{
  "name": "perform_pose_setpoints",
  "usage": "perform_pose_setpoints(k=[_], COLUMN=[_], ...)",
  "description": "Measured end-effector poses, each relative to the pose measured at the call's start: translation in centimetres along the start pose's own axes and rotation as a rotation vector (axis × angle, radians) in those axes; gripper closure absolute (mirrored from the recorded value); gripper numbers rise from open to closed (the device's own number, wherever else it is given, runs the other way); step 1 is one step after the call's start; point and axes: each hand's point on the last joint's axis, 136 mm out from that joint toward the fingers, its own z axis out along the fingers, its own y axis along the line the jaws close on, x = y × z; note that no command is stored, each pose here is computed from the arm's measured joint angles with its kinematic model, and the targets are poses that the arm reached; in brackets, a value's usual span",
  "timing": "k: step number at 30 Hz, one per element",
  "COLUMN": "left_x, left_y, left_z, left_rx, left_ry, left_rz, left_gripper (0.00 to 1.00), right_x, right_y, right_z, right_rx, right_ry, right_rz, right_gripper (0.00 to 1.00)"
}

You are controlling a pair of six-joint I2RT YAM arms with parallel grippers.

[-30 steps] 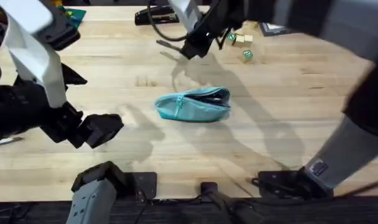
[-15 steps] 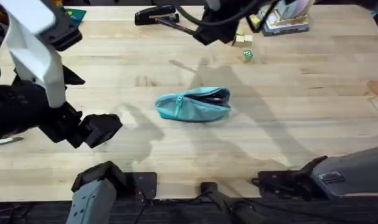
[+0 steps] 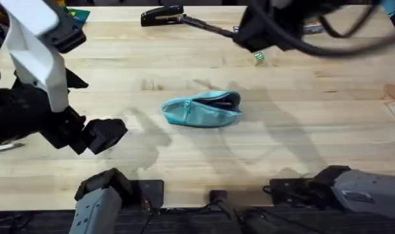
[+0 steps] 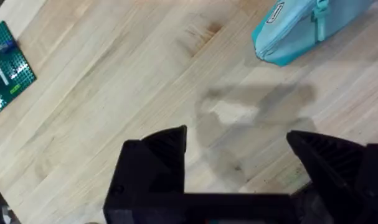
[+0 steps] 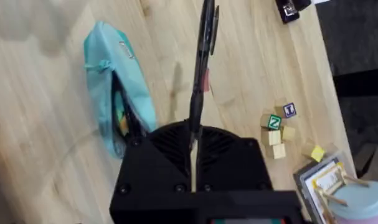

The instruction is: Unzip the bag, pick up the pens from the table one at a time and place them inside, then zip the bag closed.

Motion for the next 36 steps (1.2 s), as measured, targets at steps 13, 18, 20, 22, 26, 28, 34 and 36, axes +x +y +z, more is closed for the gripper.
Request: perform_pose_setpoints(k=[13, 18, 20, 22, 26, 28, 34, 36], left_x=[0.0, 0.0, 0.0, 0.0, 0.0, 0.0, 0.1, 0.1], left_y=[0.0, 0.0, 0.0, 0.0, 0.0, 0.0, -0.2, -0.2], left_z=[0.0, 0.0, 0.0, 0.0, 0.0, 0.0, 0.0, 0.0], left_rx=[0.0, 0.001, 0.001, 0.001, 0.001, 0.001, 0.007, 0.007], left_ry=[0.0, 0.0, 0.0, 0.0, 0.0, 0.0, 0.003, 0.003], left_rz=[0.0, 0.0, 0.0, 0.0, 0.0, 0.0, -0.004, -0.004], left_gripper=[0.007, 0.007, 0.008, 0.007, 0.008, 0.007, 0.007, 0.007], right_x=[7.3, 10.6, 12.0, 13.3, 15.8, 16.6, 17.0, 16.6], right_y=[7.1, 9.0, 9.6, 10.2, 11.2, 11.3, 11.0, 10.2], right_z=[-2.3, -2.2, -1.7, -0.9, 0.6, 1.1, 1.8, 2.8], right_rx=[-0.07, -0.069, -0.076, -0.09, -0.12, -0.12, -0.121, -0.11], right_ry=[0.089, 0.15, 0.182, 0.216, 0.291, 0.314, 0.341, 0.336], right_rz=[-0.012, -0.071, -0.087, -0.099, -0.13, -0.142, -0.16, -0.163], right_gripper=[0.967, 0.967, 0.967, 0.967, 0.967, 0.967, 0.967, 0.967])
